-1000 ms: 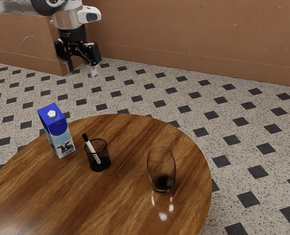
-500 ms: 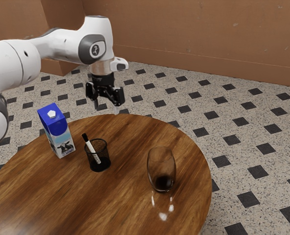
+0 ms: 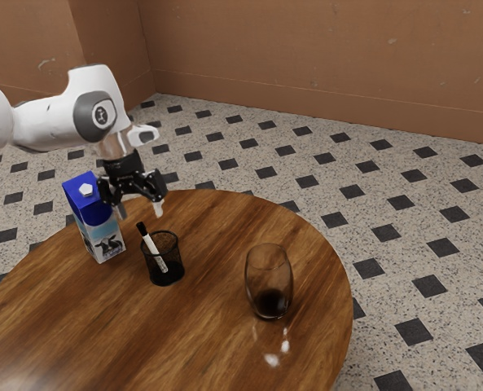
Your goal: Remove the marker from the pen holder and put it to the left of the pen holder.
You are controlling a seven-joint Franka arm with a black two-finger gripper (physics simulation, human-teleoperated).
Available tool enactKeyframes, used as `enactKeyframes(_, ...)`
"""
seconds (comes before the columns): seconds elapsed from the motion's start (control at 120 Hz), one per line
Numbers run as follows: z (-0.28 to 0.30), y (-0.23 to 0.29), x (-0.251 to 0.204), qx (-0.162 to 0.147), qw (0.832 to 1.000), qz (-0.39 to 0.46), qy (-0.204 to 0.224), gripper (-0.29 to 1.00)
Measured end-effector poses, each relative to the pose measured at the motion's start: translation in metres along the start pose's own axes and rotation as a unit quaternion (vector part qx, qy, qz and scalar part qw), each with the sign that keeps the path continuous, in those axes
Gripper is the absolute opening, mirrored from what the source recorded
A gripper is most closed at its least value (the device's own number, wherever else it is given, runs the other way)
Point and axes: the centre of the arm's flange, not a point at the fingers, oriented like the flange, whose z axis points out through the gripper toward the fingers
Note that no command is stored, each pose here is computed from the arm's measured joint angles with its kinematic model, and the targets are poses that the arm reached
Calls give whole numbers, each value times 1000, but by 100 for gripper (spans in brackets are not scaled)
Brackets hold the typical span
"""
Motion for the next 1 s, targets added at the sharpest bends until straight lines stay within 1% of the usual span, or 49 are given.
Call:
enactKeyframes(0.108,14,-6,25,-9,1000,-1,6,70)
enactKeyframes(0.233,20,-22,40,-14,1000,-5,9,70)
enactKeyframes(0.3,21,-22,40,-18,1000,0,8,70)
enactKeyframes(0.392,30,-26,28,-22,1000,3,-2,70)
enactKeyframes(0.467,36,-27,24,-24,1000,7,-5,68)
enactKeyframes(0.567,37,-25,24,-25,1000,14,-3,56)
enactKeyframes(0.767,37,-23,24,-27,999,26,-1,24)
enactKeyframes(1.0,37,-23,22,-28,999,34,-2,3)
